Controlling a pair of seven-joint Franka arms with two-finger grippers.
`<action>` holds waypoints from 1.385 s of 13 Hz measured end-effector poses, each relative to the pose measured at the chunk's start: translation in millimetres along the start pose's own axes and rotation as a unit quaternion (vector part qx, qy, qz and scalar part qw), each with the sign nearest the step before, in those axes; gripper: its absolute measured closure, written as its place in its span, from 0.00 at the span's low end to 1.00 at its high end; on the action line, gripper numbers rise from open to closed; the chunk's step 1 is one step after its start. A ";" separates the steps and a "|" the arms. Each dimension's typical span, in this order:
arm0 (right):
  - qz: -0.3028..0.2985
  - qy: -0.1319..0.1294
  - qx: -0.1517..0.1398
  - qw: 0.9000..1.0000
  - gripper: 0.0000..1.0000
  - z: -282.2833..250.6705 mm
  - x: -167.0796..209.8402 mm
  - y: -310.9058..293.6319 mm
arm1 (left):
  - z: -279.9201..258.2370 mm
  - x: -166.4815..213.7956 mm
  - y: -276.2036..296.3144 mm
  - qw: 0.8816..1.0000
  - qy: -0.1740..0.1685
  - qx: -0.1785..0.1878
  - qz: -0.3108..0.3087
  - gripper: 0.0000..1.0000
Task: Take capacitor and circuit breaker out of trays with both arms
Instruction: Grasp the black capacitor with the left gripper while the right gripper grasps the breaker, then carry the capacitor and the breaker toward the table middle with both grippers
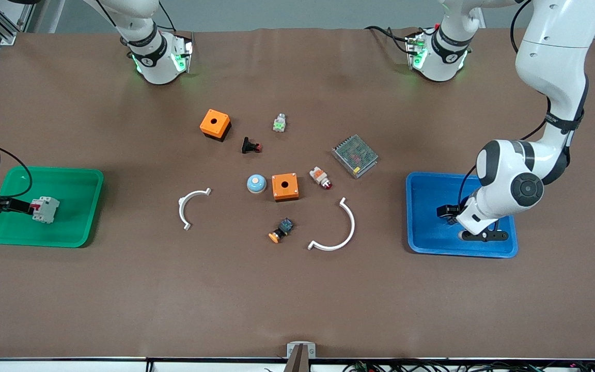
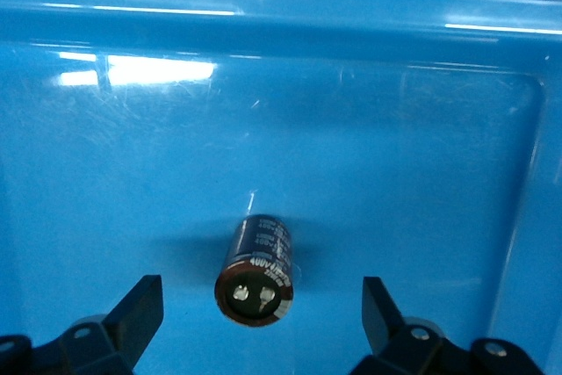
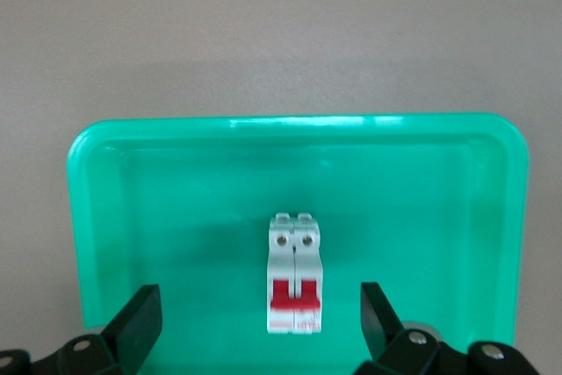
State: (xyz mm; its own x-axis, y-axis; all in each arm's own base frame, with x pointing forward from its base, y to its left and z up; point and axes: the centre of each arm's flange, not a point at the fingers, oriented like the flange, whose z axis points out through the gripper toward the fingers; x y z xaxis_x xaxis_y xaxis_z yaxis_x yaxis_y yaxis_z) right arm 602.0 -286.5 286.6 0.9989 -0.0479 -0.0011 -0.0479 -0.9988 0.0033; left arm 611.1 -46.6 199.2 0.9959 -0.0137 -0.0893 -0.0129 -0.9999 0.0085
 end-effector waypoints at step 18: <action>-0.076 -0.044 0.049 0.995 0.60 11.8 22.3 -29.6 | 2.5 5.5 0.3 1.000 0.019 -0.002 0.000 0.56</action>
State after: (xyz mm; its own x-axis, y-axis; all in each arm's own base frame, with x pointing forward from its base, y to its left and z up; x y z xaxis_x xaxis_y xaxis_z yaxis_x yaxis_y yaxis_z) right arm 625.7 -258.0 274.6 0.9909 0.1076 -0.0808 0.0992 -0.9899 -0.1011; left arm 616.3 -47.0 196.3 0.9986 -0.0135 -0.0505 -0.0130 -0.9998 0.0120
